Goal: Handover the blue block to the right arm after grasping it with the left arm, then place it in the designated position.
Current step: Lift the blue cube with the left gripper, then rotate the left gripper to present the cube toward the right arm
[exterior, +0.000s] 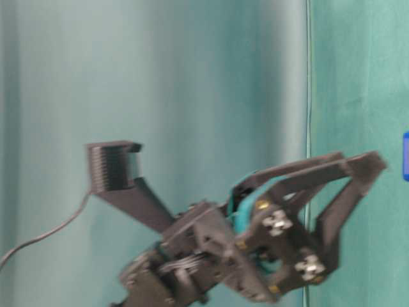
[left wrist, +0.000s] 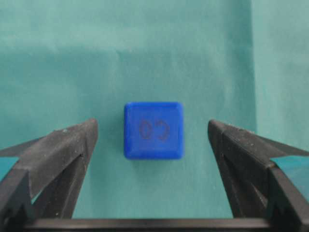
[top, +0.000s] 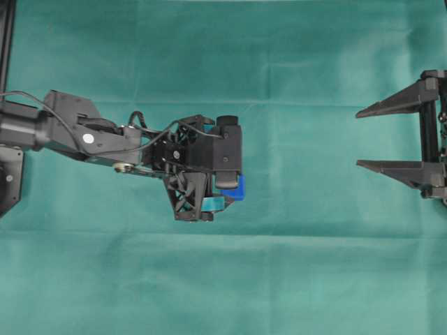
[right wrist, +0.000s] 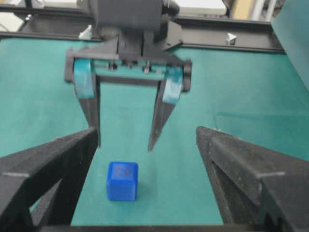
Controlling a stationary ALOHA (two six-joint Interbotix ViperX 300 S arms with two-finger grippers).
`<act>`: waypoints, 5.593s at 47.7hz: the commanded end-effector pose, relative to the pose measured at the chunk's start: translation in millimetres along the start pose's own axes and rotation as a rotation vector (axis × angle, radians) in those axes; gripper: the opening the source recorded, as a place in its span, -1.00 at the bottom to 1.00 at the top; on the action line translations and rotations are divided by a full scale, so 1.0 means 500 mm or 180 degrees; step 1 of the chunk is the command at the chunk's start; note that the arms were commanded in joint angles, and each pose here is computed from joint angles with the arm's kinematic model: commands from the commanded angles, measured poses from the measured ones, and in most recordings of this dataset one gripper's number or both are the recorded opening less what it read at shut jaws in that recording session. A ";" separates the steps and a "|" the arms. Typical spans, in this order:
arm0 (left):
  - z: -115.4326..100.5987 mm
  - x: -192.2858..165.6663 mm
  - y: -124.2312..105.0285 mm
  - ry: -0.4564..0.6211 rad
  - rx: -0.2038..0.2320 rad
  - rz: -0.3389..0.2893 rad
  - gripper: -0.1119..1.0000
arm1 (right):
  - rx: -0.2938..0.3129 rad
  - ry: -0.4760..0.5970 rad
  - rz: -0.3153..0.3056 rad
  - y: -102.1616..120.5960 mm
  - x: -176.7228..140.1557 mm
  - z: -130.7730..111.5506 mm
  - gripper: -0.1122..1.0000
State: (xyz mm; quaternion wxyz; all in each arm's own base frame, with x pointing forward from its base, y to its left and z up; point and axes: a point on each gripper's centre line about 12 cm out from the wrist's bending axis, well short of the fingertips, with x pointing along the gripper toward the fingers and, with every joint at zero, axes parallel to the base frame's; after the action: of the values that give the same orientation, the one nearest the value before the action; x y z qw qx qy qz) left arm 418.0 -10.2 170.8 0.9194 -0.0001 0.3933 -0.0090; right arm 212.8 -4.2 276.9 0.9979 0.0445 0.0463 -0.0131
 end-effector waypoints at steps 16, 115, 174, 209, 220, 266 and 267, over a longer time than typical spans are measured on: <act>-0.030 0.065 0.011 -0.0034 -0.0033 0.0026 0.99 | 0.0005 -0.0049 -0.0002 0.001 0.004 0.014 0.88; 0.053 -0.062 0.008 -0.0283 -0.0024 0.0022 0.04 | 0.0001 -0.0044 -0.0002 0.001 0.006 0.015 0.88; 0.205 -0.291 0.008 -0.0586 0.0019 0.0041 0.04 | 0.0001 -0.0020 -0.0003 0.001 0.006 0.017 0.88; 0.206 -0.293 0.007 -0.0611 0.0015 0.0038 0.04 | 0.0001 -0.0005 -0.0003 0.001 0.007 0.019 0.88; 0.206 -0.293 0.008 -0.0611 0.0019 0.0041 0.04 | -0.0004 -0.0010 -0.0003 0.001 0.007 0.019 0.88; 0.207 -0.293 0.007 -0.0615 0.0016 0.0038 0.04 | 0.0001 -0.0010 -0.0003 0.001 0.007 0.020 0.88; 0.207 -0.293 0.007 -0.0615 0.0016 0.0038 0.04 | -0.0004 -0.0015 -0.0002 0.001 0.007 0.020 0.88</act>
State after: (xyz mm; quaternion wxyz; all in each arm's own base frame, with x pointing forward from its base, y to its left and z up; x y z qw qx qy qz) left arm 395.3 -4.4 332.9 0.9461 0.0021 0.3238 -0.0037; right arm 214.4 -4.1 276.1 0.9973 0.0431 0.0578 -0.0131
